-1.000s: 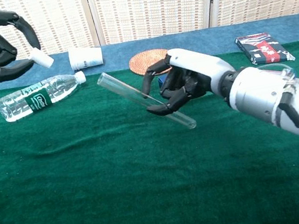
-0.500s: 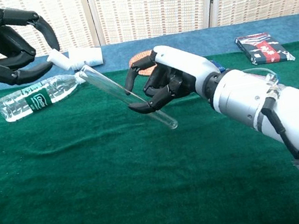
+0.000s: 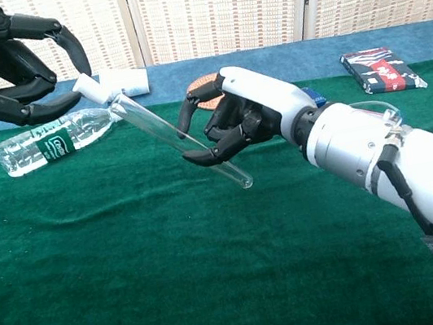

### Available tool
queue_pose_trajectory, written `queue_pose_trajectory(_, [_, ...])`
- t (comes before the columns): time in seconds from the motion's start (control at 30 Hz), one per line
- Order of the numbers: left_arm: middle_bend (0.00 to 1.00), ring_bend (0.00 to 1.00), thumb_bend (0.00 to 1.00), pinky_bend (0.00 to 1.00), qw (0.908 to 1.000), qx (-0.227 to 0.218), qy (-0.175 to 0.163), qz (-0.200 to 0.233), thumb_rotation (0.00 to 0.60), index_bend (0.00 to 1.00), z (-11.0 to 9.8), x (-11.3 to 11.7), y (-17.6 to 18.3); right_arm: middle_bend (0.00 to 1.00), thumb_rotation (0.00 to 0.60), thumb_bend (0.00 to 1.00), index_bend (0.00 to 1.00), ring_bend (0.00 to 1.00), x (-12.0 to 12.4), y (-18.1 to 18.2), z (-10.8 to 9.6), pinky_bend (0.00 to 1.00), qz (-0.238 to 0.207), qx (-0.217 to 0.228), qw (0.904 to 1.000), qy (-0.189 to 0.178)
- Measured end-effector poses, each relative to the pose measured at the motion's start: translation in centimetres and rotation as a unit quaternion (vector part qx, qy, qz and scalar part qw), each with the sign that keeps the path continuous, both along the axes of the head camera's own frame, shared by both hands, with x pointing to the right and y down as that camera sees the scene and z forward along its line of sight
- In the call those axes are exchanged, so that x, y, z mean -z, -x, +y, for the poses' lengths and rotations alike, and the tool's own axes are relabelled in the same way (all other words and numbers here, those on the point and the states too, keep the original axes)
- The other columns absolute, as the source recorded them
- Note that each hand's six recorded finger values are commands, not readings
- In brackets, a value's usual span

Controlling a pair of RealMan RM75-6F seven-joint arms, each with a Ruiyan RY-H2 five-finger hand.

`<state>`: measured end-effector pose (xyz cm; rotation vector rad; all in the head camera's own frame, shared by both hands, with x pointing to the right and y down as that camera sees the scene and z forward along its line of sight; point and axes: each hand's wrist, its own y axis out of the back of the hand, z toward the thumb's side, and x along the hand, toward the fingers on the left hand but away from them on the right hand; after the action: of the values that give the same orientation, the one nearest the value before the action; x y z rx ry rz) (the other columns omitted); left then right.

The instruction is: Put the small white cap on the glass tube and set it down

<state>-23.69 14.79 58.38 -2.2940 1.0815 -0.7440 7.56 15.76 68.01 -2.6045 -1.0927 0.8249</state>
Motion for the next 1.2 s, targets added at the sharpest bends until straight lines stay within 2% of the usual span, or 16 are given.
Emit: queue_pose_trajectory(1.2, [1.00,0.98,0.49,0.88,1.0000,-0.001,0.002,-0.002,0.600,0.58,0.25,-0.15,-0.04,1.00,0.600,0.65,0.78,1.00,-0.25,0.83,0.08,1.00,0.000,-0.001,1.0000,-0.003])
